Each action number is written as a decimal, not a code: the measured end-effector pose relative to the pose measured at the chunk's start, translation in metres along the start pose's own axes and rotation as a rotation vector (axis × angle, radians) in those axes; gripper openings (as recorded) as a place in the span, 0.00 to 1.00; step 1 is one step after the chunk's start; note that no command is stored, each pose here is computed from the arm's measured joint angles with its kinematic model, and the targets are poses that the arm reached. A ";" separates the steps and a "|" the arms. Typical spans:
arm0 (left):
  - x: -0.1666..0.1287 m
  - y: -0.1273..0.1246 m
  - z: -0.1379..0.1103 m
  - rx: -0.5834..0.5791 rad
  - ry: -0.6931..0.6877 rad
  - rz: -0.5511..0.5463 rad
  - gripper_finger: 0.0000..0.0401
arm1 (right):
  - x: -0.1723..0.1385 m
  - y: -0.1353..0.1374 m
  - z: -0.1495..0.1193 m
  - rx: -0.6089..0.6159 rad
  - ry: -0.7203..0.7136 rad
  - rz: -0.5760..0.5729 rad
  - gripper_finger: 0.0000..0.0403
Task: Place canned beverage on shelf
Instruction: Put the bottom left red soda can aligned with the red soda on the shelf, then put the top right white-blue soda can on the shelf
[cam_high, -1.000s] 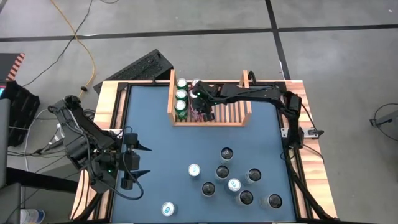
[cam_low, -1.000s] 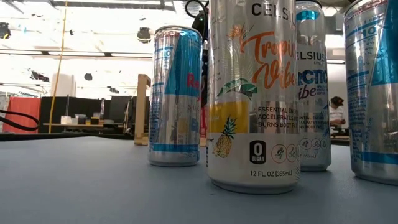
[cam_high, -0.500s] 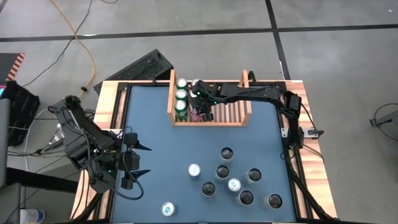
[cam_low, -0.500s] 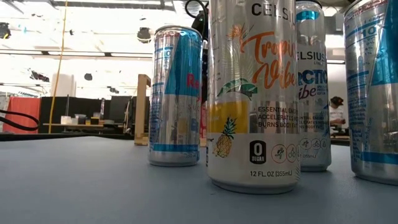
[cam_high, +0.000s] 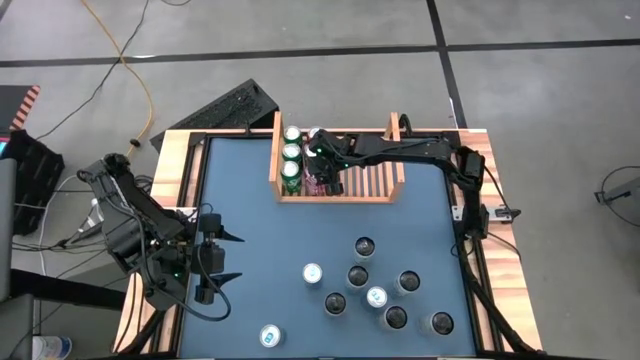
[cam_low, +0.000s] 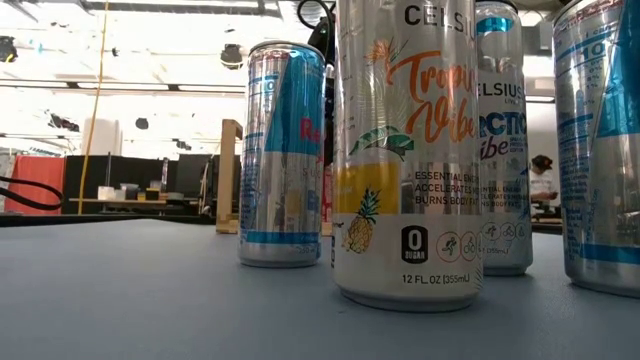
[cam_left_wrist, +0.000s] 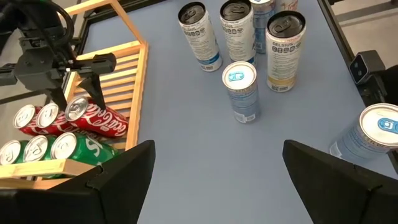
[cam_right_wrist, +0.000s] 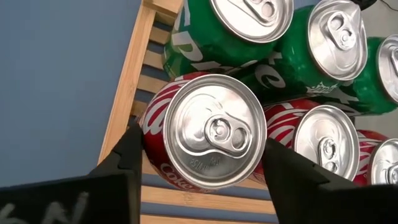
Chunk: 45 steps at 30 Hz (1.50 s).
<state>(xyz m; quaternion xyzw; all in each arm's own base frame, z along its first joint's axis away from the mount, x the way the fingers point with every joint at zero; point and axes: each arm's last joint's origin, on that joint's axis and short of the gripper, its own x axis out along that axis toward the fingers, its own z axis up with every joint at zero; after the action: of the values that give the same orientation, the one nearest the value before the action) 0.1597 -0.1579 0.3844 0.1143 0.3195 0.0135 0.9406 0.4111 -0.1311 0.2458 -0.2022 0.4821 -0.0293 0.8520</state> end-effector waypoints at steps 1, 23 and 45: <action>0.000 0.000 0.000 0.000 0.000 0.000 0.85 | 0.000 0.000 0.000 0.003 0.000 0.000 0.58; 0.000 0.000 0.000 0.002 0.000 0.000 0.85 | -0.025 -0.016 0.004 -0.021 0.063 0.029 0.65; 0.000 0.000 0.000 0.017 -0.004 0.011 0.85 | -0.015 -0.105 -0.059 0.391 0.086 -0.200 0.01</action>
<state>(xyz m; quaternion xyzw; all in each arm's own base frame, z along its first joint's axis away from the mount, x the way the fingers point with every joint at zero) 0.1598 -0.1576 0.3844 0.1239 0.3170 0.0158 0.9402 0.3694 -0.2422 0.2707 -0.0785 0.4806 -0.2154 0.8465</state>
